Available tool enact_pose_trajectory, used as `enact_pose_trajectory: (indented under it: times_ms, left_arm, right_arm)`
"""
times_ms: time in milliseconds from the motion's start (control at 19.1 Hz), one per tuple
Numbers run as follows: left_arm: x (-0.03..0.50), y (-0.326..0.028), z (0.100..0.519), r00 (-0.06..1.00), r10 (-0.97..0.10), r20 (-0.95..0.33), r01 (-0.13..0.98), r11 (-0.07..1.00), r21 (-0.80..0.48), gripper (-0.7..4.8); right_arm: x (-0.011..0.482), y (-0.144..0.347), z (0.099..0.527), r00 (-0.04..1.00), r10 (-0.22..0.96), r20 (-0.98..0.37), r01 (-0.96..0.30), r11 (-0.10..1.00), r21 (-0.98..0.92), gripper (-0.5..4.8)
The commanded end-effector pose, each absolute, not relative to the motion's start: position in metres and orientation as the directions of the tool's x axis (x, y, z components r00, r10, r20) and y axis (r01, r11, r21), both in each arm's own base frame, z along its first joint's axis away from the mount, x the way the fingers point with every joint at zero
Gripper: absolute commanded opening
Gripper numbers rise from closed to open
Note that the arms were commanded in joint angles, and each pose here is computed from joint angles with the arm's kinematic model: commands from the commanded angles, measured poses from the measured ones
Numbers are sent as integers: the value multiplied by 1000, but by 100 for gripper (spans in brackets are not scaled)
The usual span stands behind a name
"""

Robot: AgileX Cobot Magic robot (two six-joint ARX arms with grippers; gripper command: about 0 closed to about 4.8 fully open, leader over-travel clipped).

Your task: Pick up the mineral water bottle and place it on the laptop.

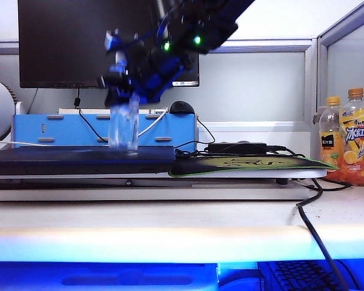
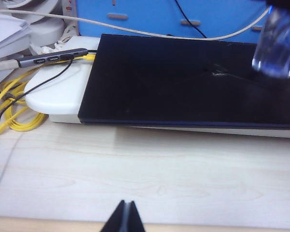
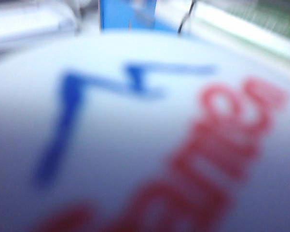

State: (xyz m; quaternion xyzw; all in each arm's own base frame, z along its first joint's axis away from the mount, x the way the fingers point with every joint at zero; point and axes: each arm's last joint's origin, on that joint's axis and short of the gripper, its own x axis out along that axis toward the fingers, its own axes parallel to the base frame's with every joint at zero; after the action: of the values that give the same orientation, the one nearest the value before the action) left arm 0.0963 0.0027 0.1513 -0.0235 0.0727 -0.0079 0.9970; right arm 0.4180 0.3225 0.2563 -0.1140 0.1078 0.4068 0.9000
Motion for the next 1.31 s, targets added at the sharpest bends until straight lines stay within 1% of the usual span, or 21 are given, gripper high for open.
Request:
enact_pose_trajectory:
  times_ms: [52, 105, 157, 418, 523, 575, 732, 836, 888, 993, 1045, 1097, 1150, 1202, 1254, 1306]
  left_arm:
    - [96, 3, 151, 990, -20, -142, 13, 999, -47, -2]
    - [96, 3, 151, 990, -20, -142, 13, 999, -46, -2]
    - [96, 3, 151, 990, -20, -142, 13, 999, -46, -2]
    - [96, 3, 151, 990, -20, -142, 13, 999, -47, -2]
    - [96, 3, 151, 990, -20, -142, 14, 999, -46, -2]
    - [96, 3, 151, 990, -20, -142, 13, 999, -46, -2]
    - [96, 3, 151, 990, -20, -142, 13, 999, -46, -2]
    - [96, 3, 151, 990, -20, -142, 13, 999, -47, -2]
    - [96, 3, 151, 990, -20, -142, 13, 999, -46, -2]
    - [96, 3, 151, 990, -20, -142, 13, 999, -47, -2]
    - [96, 3, 151, 990, -20, -142, 13, 999, -46, -2]
    - [96, 3, 151, 990, -20, -142, 14, 999, -47, -2]
    - [96, 3, 151, 990, -20, -142, 13, 999, -47, -2]
    - [96, 3, 151, 990, -20, -142, 14, 999, -47, -2]
    - [96, 3, 151, 990, -20, -142, 13, 999, -46, -2]
    - [96, 3, 151, 990, -20, -142, 13, 999, -46, -2]
  right_arm:
    - [418, 327, 258, 644, 716, -269, -760, 637, -125, 115]
    - [417, 327, 258, 643, 717, -271, -762, 633, -133, 335]
    - [417, 327, 258, 642, 718, -268, -763, 632, -136, 479]
    - [411, 325, 269, 640, 712, -289, -766, 625, -154, 479]
    - [405, 322, 286, 652, 709, -267, -756, 632, -168, 479]
    - [400, 319, 303, 662, 713, -228, -749, 638, -180, 479]
    - [389, 309, 335, 680, 713, -171, -732, 648, -208, 479]
    - [371, 295, 371, 701, 701, -132, -710, 667, -224, 479]
    - [352, 281, 402, 725, 680, -111, -684, 692, -233, 479]
    - [323, 257, 442, 765, 640, -70, -634, 730, -255, 479]
    - [304, 242, 466, 794, 607, -27, -591, 762, -264, 479]
    - [268, 211, 508, 827, 556, 85, -521, 814, -256, 479]
    - [244, 191, 530, 833, 532, 155, -489, 837, -245, 479]
    - [220, 171, 549, 836, 503, 220, -457, 859, -229, 359]
    - [174, 133, 577, 827, 459, 324, -415, 888, -199, -15]
    - [151, 114, 587, 826, 430, 364, -390, 903, -181, -1]
